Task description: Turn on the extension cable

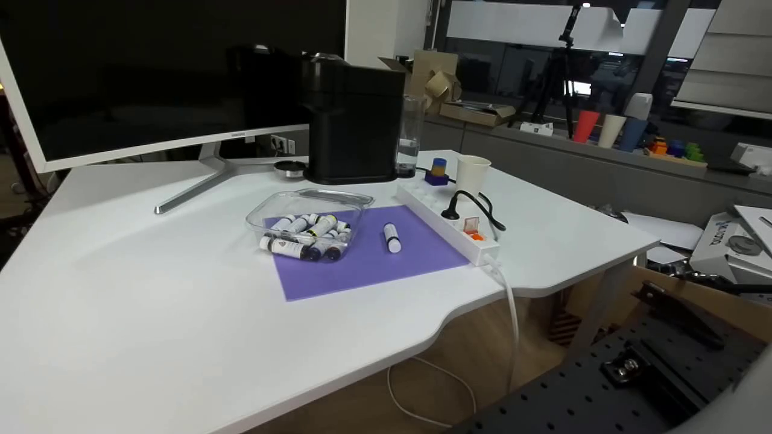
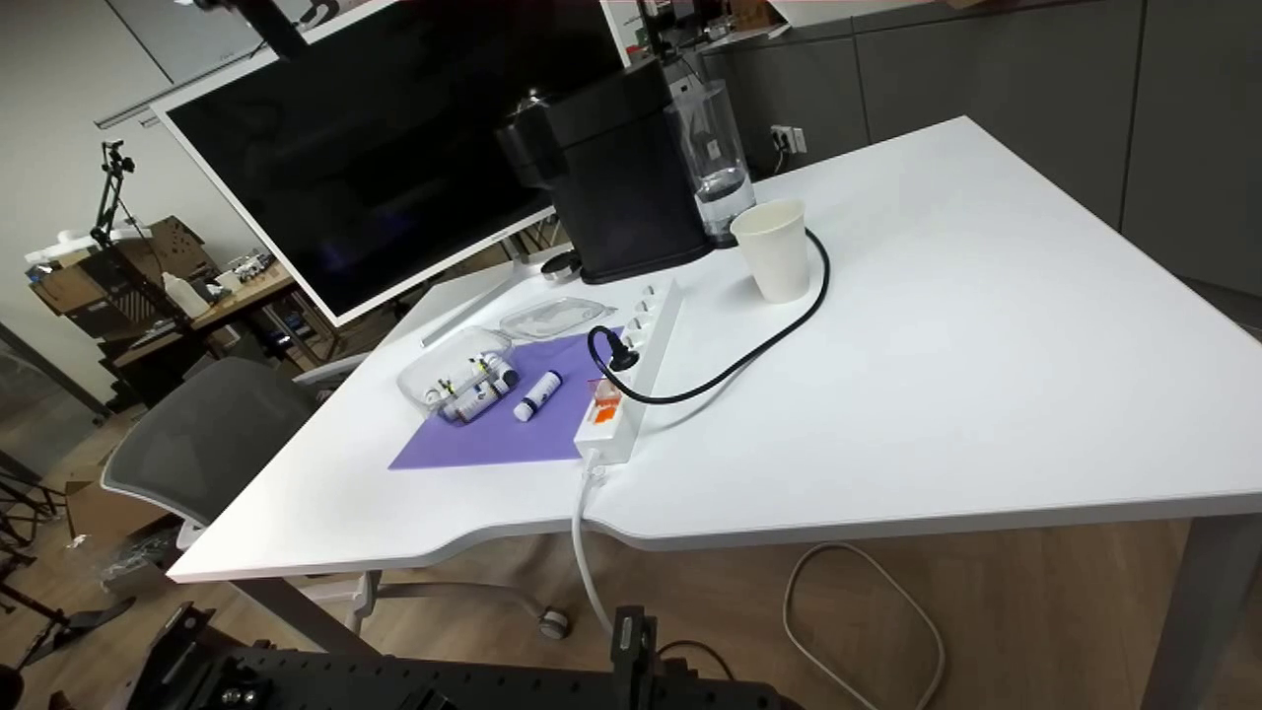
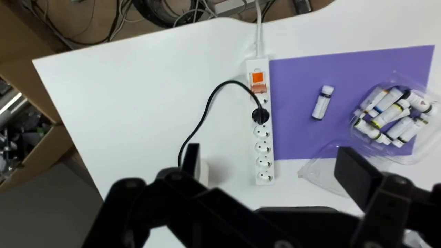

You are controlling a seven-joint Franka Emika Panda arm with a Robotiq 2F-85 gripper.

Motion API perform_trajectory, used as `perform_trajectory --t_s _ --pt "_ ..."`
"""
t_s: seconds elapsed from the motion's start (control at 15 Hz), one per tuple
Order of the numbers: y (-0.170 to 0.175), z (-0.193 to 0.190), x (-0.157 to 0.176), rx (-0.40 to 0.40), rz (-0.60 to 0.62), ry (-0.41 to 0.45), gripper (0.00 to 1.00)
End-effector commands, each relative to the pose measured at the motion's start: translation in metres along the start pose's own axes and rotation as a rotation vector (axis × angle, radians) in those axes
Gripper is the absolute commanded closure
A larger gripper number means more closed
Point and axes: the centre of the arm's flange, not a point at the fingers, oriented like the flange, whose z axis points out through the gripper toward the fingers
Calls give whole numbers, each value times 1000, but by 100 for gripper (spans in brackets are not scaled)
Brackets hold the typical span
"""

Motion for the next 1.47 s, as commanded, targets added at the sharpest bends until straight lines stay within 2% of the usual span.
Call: perform_trajectory --t_s 0.0,0.27,0.6,0.67,1.0,1.13,1.4 --pt "-17 44 8 -60 -50 21 0" --pt "-36 94 -2 -102 -157 -46 0" --pt "-38 161 -18 -122 -231 -144 0" --pt "-43 140 -17 -108 -221 -128 0" --pt "-45 147 -18 -94 -227 -138 0" --pt "-41 159 -8 -64 -206 -138 0" --pt "-31 200 7 18 -184 -195 0"
